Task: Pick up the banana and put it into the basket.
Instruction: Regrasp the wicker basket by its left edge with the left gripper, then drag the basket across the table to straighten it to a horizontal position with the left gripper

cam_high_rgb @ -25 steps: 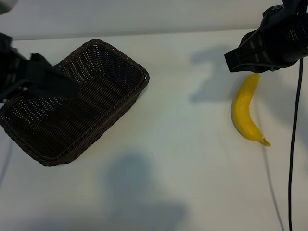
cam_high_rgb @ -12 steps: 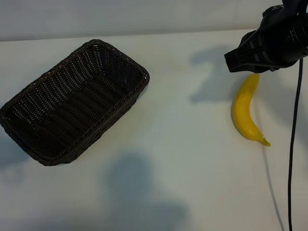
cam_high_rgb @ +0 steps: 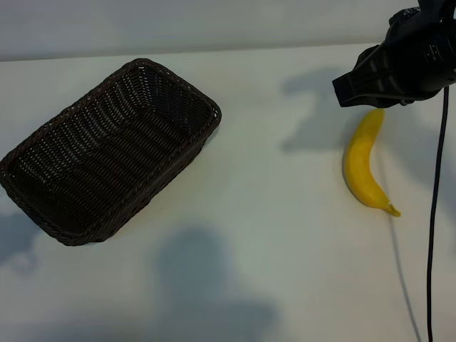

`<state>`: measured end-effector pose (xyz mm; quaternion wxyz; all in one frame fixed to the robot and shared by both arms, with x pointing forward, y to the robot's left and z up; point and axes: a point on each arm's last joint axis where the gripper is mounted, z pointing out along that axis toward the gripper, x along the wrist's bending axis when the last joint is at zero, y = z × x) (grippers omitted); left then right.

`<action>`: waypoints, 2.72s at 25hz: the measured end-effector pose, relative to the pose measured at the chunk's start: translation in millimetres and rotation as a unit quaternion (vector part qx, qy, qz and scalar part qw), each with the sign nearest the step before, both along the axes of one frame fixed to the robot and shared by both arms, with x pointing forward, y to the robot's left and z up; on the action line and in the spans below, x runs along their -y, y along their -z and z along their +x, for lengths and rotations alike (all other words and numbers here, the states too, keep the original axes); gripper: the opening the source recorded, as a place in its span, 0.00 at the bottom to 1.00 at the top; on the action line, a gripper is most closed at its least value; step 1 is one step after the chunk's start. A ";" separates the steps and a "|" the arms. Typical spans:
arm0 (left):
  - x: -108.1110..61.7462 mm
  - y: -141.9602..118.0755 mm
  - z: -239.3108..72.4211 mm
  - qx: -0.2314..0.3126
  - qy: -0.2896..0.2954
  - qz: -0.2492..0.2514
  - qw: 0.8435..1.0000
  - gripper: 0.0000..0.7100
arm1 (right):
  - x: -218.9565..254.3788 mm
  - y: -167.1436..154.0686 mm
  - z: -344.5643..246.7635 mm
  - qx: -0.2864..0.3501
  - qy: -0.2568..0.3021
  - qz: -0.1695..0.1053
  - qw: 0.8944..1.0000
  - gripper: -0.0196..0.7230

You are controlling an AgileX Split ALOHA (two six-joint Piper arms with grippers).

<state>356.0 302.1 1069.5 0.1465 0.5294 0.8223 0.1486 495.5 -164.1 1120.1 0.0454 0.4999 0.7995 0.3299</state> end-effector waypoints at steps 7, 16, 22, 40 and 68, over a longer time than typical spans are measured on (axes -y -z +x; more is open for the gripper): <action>-9.2 19.4 34.0 -0.036 -0.048 -0.011 0.998 0.67 | 0.1 0.0 0.0 0.000 0.000 0.000 1.000 0.36; -26.5 44.9 67.5 -0.052 -0.032 -0.064 0.996 0.67 | 0.0 -0.1 0.2 0.001 0.000 0.000 1.000 0.36; -29.9 65.8 88.2 -0.066 -0.026 -0.071 0.995 0.67 | 0.0 -0.1 0.2 0.002 -0.001 -0.001 1.000 0.36; -29.0 100.5 119.6 -0.062 -0.071 -0.125 0.988 0.67 | 0.0 -0.4 0.8 0.006 -0.001 0.000 1.000 0.36; -32.1 120.0 155.4 -0.083 -0.030 -0.142 0.986 0.26 | -0.2 -1.2 1.9 0.013 0.002 0.002 1.000 0.36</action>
